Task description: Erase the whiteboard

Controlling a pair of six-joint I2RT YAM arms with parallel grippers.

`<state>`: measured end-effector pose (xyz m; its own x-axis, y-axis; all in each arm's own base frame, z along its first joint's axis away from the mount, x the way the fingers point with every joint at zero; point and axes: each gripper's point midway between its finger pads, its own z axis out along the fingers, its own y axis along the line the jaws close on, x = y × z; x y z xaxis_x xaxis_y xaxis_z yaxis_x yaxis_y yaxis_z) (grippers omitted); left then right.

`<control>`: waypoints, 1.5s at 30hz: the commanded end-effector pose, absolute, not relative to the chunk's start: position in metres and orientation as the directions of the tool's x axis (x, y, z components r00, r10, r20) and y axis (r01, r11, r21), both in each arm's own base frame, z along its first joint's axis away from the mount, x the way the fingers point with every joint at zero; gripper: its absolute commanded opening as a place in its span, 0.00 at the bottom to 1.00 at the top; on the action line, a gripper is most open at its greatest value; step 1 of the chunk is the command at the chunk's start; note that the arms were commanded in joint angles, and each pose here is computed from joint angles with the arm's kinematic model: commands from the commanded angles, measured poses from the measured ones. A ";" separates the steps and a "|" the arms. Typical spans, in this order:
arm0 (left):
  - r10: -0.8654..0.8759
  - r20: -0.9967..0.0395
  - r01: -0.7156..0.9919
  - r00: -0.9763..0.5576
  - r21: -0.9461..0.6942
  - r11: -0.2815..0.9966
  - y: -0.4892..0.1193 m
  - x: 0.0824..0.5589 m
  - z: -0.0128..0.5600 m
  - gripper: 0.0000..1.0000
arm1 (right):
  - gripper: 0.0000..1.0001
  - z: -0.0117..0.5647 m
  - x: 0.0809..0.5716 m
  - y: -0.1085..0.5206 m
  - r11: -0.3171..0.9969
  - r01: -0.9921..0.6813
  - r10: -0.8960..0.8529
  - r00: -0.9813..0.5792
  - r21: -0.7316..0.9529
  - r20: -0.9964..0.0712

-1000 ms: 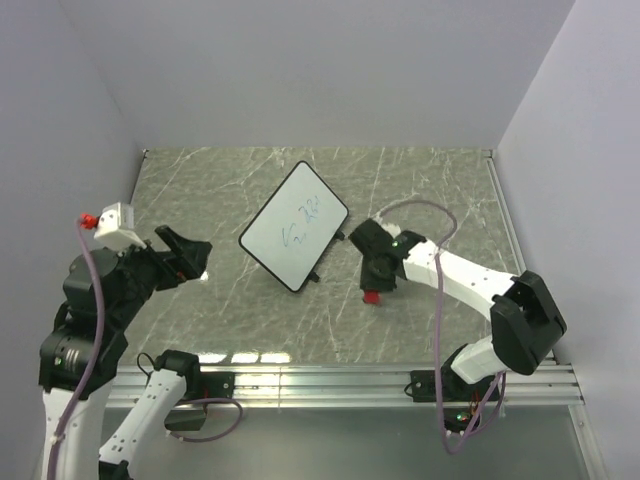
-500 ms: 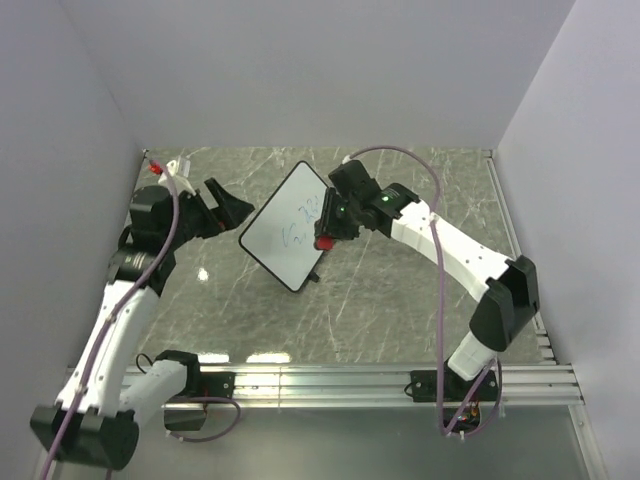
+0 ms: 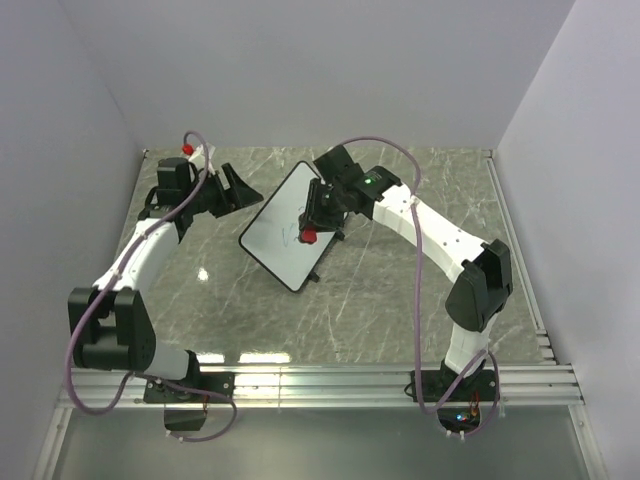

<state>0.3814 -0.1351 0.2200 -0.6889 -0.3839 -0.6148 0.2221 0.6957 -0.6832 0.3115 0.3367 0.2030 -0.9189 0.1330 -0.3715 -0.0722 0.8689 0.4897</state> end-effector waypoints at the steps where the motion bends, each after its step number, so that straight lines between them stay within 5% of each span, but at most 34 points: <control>1: -0.303 -0.698 0.384 -0.648 -0.644 0.662 -0.146 0.394 0.244 0.77 | 0.00 0.229 0.318 0.344 0.848 -0.070 0.169 -0.904 0.526 -0.394; 11: -0.200 -0.662 0.405 -0.722 -0.639 0.654 -0.151 0.400 0.205 0.75 | 0.00 0.231 0.351 0.376 0.796 -0.018 0.273 -0.881 0.605 -0.386; 28: -0.131 -0.616 0.428 -0.777 -0.669 0.608 -0.165 0.389 0.181 0.36 | 0.00 0.199 0.388 0.402 0.734 0.117 0.422 -0.850 0.669 -0.314; 37: -0.128 -0.604 0.406 -0.786 -0.662 0.630 -0.163 0.388 0.177 0.07 | 0.00 0.158 0.383 0.418 0.739 0.177 0.447 -0.851 0.650 -0.277; 45: -0.121 -0.593 0.387 -0.796 -0.653 0.651 -0.163 0.390 0.172 0.00 | 0.00 0.096 0.360 0.388 0.799 0.251 0.456 -0.845 0.546 -0.280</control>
<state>0.3910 -0.1559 0.1642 -0.7988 -0.1468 -0.5834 0.3589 0.6620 -0.6580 0.3745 0.4066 0.1337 -0.8509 0.4482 -0.2739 0.1952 0.7540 0.6272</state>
